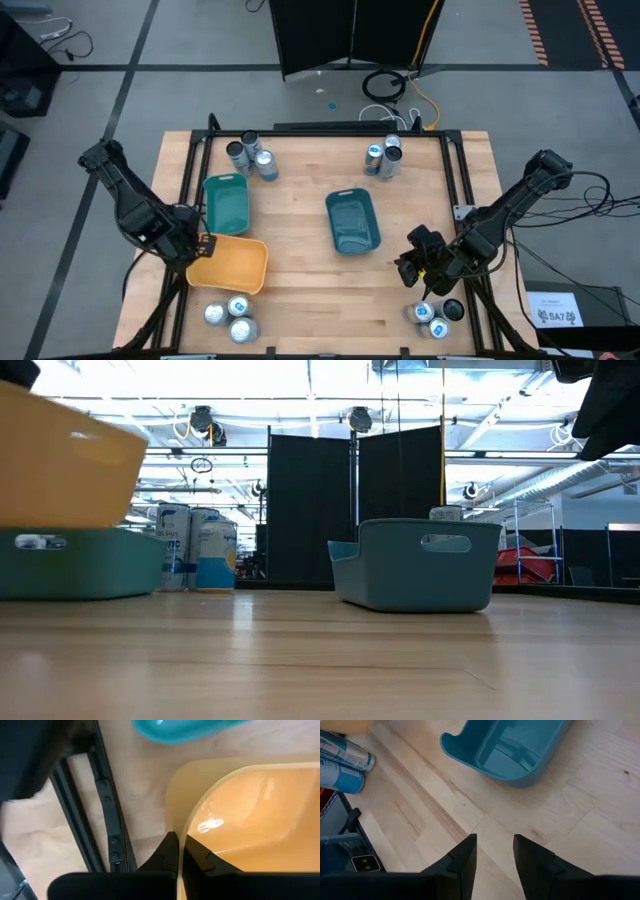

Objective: Sort soda cans
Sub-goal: Move the yellow bin to the left side of the blue bin

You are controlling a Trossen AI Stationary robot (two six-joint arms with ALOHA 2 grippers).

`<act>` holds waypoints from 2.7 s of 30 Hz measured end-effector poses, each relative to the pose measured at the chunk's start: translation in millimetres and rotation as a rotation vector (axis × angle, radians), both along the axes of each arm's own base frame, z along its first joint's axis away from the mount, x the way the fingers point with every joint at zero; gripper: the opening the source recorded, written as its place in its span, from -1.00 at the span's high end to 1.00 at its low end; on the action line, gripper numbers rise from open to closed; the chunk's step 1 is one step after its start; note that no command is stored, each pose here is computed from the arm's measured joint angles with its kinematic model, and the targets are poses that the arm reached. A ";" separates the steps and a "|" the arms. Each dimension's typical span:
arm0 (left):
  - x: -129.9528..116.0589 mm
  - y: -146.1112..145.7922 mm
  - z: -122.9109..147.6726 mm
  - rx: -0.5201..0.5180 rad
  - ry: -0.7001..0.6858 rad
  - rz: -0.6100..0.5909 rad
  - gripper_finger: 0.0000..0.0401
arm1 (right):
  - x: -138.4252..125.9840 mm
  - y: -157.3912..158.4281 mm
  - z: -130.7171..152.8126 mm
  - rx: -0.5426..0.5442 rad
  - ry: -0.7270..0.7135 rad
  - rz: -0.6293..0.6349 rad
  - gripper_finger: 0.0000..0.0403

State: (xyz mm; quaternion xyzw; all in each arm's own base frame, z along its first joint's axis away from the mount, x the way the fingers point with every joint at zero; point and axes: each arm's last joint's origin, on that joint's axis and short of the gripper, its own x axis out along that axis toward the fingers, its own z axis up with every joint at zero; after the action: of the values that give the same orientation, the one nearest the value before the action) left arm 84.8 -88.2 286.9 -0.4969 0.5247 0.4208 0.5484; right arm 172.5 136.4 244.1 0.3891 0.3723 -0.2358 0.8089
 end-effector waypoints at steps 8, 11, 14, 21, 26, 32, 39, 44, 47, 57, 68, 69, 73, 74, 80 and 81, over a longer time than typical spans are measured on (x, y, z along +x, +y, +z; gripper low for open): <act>-1.4 11.4 35.6 0.127 -0.207 -0.006 0.97 | 0.0 0.0 0.0 0.015 -0.002 -0.019 0.40; 0.0 17.2 45.8 0.189 -0.312 -0.007 0.97 | 0.1 0.1 0.1 0.019 -0.004 -0.023 0.40; 4.1 24.4 55.3 0.252 -0.378 -0.013 0.97 | 0.2 0.2 0.1 0.036 -0.007 -0.043 0.40; 19.6 45.1 77.5 0.374 -0.399 -0.124 0.97 | 0.6 0.5 0.4 0.073 -0.017 -0.085 0.40; 46.9 60.3 96.9 0.485 -0.466 -0.268 0.97 | 1.0 0.8 0.7 0.085 -0.025 -0.098 0.40; 94.5 91.5 110.4 0.544 -0.433 -0.508 0.97 | 1.4 0.7 0.6 0.090 -0.036 -0.123 0.40; 147.4 147.3 105.5 0.432 -0.368 -0.850 0.97 | 2.3 -0.4 1.1 0.064 -0.075 -0.159 0.40; 180.8 185.0 74.8 0.310 -0.242 -0.987 0.97 | 2.7 -0.3 1.5 0.102 -0.089 -0.206 0.40; 201.2 199.3 45.8 0.212 -0.173 -1.052 0.97 | 2.8 -1.0 1.6 0.122 -0.112 -0.262 0.40; 251.6 211.2 -39.7 -0.016 -0.036 -1.247 0.97 | 3.1 -2.4 2.2 0.103 -0.150 -0.301 0.40; 271.3 199.4 -69.8 -0.042 0.004 -1.352 0.72 | 3.0 -2.4 2.2 0.103 -0.148 -0.300 0.40; 271.5 198.7 -69.5 -0.036 0.009 -1.357 0.71 | 3.0 -2.4 2.2 0.103 -0.148 -0.300 0.40; 271.6 198.2 -69.4 -0.031 0.013 -1.381 0.68 | 3.1 -2.4 2.1 0.098 -0.147 -0.294 0.40; 271.5 198.2 -69.4 -0.032 0.014 -1.380 0.68 | 3.1 -2.4 2.1 0.097 -0.146 -0.293 0.40; 267.8 197.7 -61.1 -0.013 0.022 -1.374 0.67 | 3.1 -2.4 2.1 0.086 -0.144 -0.280 0.40; 266.3 197.6 -56.6 0.001 0.035 -1.375 0.67 | 3.0 -2.4 2.1 0.083 -0.143 -0.278 0.40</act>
State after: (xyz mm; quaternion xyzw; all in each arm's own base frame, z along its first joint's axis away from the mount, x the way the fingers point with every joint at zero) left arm 351.0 109.4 230.3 -0.0439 0.7293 -0.0146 0.6827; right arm 175.5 134.0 246.2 0.4858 0.2658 -0.3015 0.7762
